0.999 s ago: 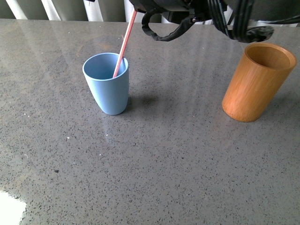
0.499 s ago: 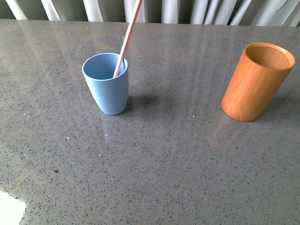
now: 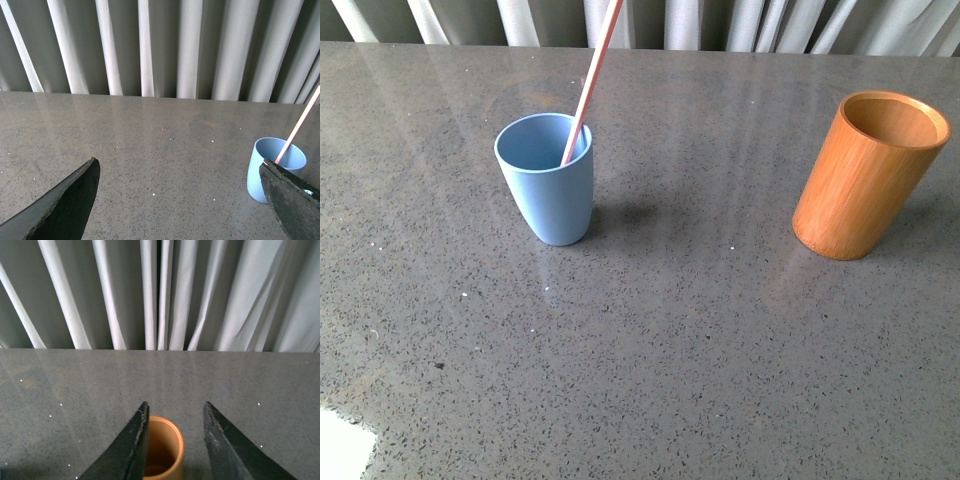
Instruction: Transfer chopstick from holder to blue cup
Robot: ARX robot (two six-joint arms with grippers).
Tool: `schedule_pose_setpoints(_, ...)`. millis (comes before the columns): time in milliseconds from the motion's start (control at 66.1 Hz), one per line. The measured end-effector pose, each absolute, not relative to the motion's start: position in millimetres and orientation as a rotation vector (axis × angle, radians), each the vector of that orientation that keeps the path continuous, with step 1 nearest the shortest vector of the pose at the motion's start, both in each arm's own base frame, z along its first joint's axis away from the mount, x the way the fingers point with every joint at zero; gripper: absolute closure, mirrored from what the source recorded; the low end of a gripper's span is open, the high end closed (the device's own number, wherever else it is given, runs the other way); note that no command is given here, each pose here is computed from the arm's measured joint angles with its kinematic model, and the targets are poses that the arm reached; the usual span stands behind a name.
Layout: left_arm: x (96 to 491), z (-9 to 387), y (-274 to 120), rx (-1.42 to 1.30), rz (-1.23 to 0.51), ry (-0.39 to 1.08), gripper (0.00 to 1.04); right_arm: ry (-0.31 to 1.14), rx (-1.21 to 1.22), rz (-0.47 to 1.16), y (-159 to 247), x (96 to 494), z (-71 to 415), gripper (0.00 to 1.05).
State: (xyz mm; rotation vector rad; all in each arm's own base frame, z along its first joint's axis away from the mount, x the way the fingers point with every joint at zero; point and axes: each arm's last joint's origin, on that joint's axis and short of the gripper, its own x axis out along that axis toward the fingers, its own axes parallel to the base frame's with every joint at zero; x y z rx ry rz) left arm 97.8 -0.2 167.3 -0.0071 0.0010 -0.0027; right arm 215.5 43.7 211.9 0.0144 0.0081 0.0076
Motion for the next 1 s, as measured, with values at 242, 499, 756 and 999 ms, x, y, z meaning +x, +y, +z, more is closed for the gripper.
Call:
schedule_pose_setpoints(242, 97.8, 167.3, -0.2, -0.007, -0.003, 0.001, 0.09, 0.008, 0.003, 0.007, 25.3, 186.8, 194.8, 1.03)
schedule_pose_setpoints(499, 97.8, 167.3, -0.2, -0.007, -0.003, 0.001, 0.09, 0.012, 0.002, 0.003, 14.6, 165.3, 183.5, 1.03)
schedule_pose_setpoints(756, 97.8, 167.3, -0.2, -0.007, -0.002, 0.001, 0.09, 0.012, 0.003, -0.002, 0.4, 146.7, 175.6, 1.03)
schedule_pose_setpoints(999, 97.8, 167.3, -0.2, -0.007, -0.003, 0.001, 0.09, -0.007, 0.003, 0.003, 0.4, 136.8, 169.7, 1.03)
